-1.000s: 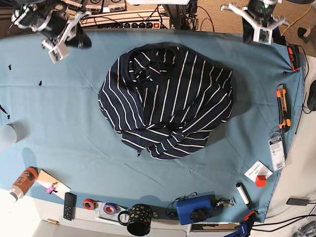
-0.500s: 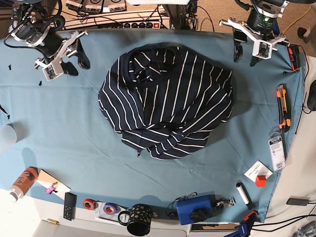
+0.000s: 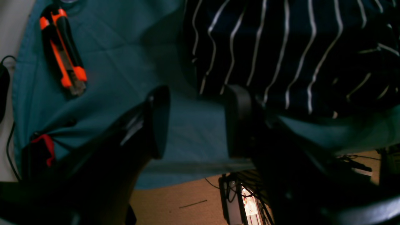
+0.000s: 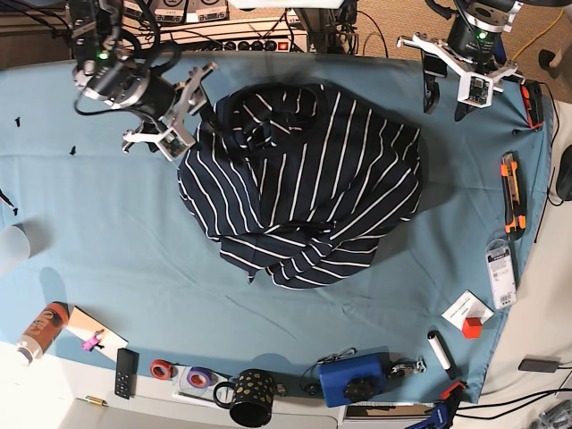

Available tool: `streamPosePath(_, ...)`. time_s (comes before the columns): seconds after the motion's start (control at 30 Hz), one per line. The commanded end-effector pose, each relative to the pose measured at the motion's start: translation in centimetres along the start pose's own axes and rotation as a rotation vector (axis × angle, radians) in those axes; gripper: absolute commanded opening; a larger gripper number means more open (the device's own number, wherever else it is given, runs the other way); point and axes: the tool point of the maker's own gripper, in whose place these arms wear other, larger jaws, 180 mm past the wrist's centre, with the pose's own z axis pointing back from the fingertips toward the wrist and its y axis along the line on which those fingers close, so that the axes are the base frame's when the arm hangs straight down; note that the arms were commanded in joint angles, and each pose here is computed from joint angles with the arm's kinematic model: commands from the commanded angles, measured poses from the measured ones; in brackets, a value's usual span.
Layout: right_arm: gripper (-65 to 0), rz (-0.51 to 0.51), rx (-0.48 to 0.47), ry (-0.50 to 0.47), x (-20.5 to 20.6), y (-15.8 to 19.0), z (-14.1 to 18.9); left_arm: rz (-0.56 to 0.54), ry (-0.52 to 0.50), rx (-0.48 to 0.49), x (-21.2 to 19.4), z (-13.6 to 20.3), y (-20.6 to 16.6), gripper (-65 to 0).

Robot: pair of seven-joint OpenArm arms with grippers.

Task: Layout the t-shirt on the table in an organized manner, then fold the t-shirt properly
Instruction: 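Move both grippers down toward the crumpled striped shirt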

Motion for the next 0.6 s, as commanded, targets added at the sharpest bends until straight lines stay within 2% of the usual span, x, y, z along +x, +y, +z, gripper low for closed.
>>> streamPosePath(0.0,-38.4,0.021,0.009,-0.033,0.9,0.3,0.0,-0.002,-0.034,-0.004,0.9,0.3,-0.1,-36.0)
streamPosePath(0.1,-38.4,0.063,0.027,-0.019,0.9,1.7,-0.7,-0.002,-0.034,-0.004,0.9,0.3,-0.1,-36.0)
streamPosePath(0.3,-38.4,0.107,-0.059,-0.004,0.7,1.5,-1.6,-0.002,-0.035,-0.004,0.9,0.3,-0.1,-36.0)
streamPosePath(0.57,-38.5,0.031,-0.061,0.054,-1.5,1.1,-3.8,-0.002,-0.036,-0.004,0.9,0.3,-0.1,-36.0)
